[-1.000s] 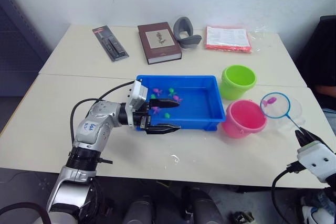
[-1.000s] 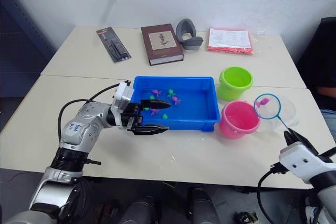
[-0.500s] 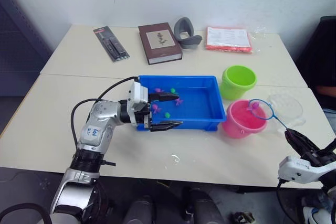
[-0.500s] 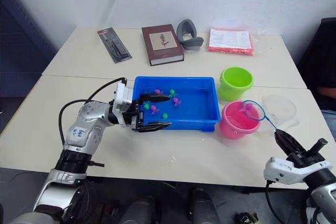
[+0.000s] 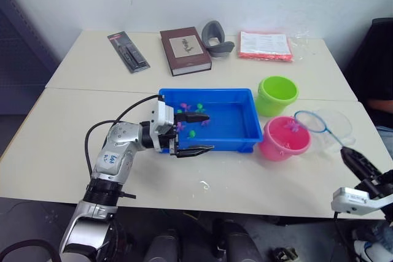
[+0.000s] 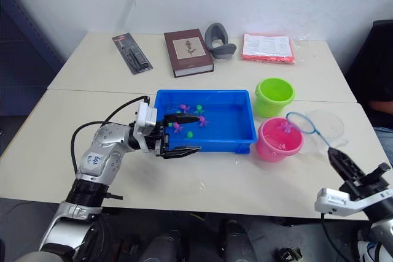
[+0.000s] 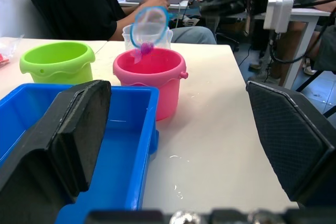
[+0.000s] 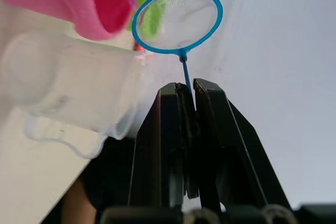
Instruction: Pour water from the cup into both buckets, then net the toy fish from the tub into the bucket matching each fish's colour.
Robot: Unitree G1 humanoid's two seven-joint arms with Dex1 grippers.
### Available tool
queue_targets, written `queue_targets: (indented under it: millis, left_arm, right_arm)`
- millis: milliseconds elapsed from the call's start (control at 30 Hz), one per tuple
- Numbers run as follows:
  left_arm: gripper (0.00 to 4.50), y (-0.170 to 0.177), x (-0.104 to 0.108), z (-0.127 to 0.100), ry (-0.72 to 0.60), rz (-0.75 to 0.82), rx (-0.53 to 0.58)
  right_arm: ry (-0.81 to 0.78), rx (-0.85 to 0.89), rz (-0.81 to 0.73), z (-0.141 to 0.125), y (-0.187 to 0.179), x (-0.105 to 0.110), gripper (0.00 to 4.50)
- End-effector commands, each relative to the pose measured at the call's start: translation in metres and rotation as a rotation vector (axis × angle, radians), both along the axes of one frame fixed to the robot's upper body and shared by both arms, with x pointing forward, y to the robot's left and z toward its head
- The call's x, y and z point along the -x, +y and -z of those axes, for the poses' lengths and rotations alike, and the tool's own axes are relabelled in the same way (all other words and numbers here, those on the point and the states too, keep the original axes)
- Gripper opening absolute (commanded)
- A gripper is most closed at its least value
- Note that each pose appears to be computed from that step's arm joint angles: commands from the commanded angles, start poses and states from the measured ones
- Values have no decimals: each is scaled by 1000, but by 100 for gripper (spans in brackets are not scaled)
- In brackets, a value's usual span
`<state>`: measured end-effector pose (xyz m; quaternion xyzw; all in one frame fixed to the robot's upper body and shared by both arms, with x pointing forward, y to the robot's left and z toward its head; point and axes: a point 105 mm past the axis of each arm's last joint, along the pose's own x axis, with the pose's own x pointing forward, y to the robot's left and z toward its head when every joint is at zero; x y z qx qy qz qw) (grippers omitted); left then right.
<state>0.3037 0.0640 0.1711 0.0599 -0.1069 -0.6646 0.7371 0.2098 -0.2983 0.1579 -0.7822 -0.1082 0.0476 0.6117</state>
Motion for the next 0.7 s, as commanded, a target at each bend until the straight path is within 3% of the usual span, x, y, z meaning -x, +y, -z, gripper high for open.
queue_targets:
  millis: [33, 200, 300, 367, 567, 700]
  left_arm:
    - [445, -4, 3, -8, -20, 12, 27]
    - [445, -2, 2, -9, -12, 1, 35]
    - [445, 6, -1, -9, 23, -31, 42]
    - [445, 13, -4, -10, 40, -53, 42]
    - [445, 48, -17, -14, 84, -180, 50]
    - [445, 82, -22, -12, 100, -283, 18]
  right_arm:
    - [3, -9, -53, 1, 13, 0, 0]
    - [-20, -105, -27, -7, 15, 3, 0]
    - [-16, -292, -78, -24, 29, 2, 0]
    - [50, -443, -114, -29, 42, -3, 0]
    - [331, -1147, -235, -43, 85, -32, 0]
    - [535, -1386, -341, -51, 122, -52, 0]
